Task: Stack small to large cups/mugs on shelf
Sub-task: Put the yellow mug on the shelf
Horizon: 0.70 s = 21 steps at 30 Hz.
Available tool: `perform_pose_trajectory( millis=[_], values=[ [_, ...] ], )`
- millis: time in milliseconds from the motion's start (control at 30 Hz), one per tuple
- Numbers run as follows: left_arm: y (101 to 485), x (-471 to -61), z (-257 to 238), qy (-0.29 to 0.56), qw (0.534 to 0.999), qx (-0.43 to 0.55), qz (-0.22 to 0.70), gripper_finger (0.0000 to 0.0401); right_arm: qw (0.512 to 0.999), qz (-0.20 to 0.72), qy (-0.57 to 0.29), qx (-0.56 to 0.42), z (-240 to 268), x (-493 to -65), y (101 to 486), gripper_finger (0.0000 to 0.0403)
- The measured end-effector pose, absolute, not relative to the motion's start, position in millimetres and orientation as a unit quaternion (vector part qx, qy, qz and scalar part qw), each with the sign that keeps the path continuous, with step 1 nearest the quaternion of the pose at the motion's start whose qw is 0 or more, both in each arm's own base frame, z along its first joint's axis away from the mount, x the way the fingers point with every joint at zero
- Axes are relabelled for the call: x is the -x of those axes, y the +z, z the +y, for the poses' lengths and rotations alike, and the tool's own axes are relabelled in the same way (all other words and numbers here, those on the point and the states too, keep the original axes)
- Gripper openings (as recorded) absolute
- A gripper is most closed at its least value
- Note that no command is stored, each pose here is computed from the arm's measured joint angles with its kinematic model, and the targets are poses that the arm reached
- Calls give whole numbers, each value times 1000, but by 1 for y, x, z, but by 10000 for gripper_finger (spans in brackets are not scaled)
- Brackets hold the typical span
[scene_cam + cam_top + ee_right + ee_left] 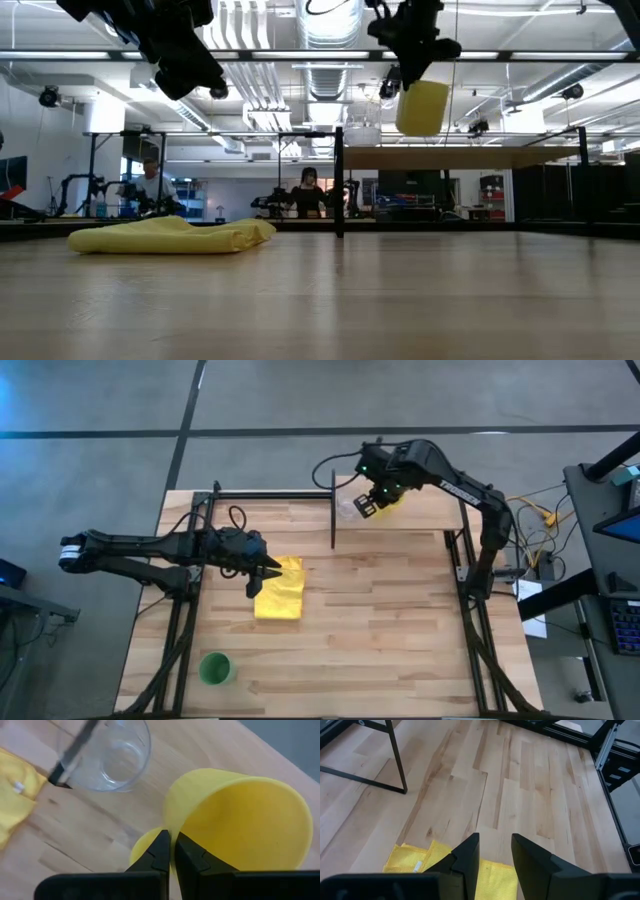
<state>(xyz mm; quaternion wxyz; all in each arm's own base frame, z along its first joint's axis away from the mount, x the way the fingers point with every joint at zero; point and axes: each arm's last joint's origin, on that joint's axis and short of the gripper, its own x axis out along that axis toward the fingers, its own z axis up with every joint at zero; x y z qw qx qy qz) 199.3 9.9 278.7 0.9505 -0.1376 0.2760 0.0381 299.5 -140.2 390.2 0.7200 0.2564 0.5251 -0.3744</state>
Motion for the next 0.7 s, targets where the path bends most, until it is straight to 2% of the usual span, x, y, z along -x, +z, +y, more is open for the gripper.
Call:
perform_pose_trajectory(
  millis=[267, 700],
  values=[
    [279, -199, 10, 38, 951, 138, 276, 99, 699, 530, -396, -273, -157, -292, 382, 9],
    [279, -199, 10, 40, 951, 137, 276, 99, 697, 539, -381, -283, -160, -290, 379, 9]
  ],
)
